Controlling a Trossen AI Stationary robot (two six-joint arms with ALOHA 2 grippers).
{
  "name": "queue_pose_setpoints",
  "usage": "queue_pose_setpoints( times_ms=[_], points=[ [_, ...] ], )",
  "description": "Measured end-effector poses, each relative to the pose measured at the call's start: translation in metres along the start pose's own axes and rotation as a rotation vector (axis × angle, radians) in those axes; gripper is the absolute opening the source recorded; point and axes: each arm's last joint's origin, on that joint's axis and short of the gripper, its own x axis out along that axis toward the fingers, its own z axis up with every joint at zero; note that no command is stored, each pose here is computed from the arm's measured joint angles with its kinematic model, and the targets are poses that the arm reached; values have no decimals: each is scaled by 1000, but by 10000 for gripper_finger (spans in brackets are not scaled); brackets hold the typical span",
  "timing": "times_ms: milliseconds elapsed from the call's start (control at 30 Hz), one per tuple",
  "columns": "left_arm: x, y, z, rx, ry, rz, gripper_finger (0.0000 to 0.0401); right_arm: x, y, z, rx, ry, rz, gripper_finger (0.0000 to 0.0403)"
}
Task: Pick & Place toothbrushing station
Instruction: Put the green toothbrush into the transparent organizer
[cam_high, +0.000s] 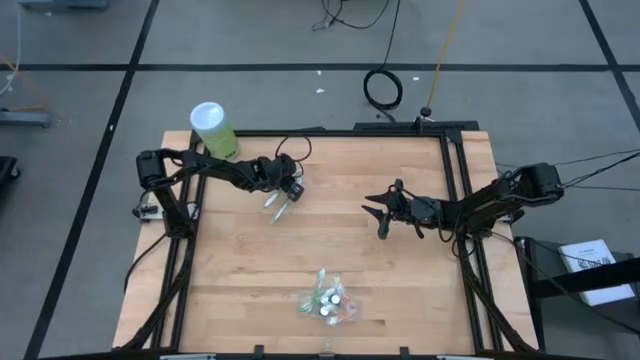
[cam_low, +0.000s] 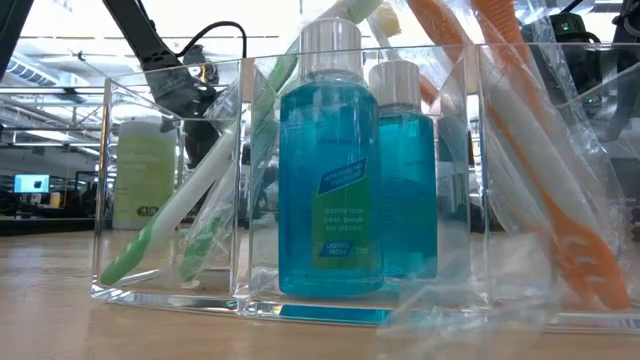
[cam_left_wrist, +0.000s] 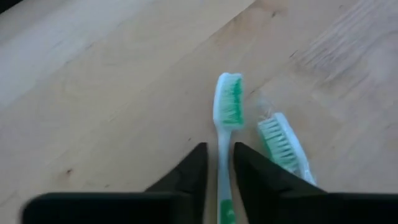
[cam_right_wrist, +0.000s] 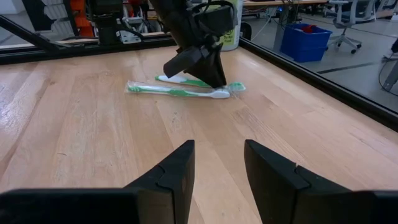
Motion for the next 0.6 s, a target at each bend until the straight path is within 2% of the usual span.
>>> queue_pose_setpoints(
  times_ms=[100, 167, 433, 533, 600],
  points=[
    [0, 2, -1, -2, 22, 0, 29, 0, 0, 0, 0, 0, 0, 130],
    [1, 3, -1, -6, 25, 4, 12, 0, 0, 0, 0, 0, 0, 130],
    [-6, 4, 3, -20, 4, -14, 7, 0, 0, 0, 0, 0, 0, 130],
    [-20, 1, 5, -12, -19, -30, 10, 0, 0, 0, 0, 0, 0, 130],
    [-34, -4, 12, -7, -83, -66, 7, 0, 0, 0, 0, 1, 0, 130]
  ],
)
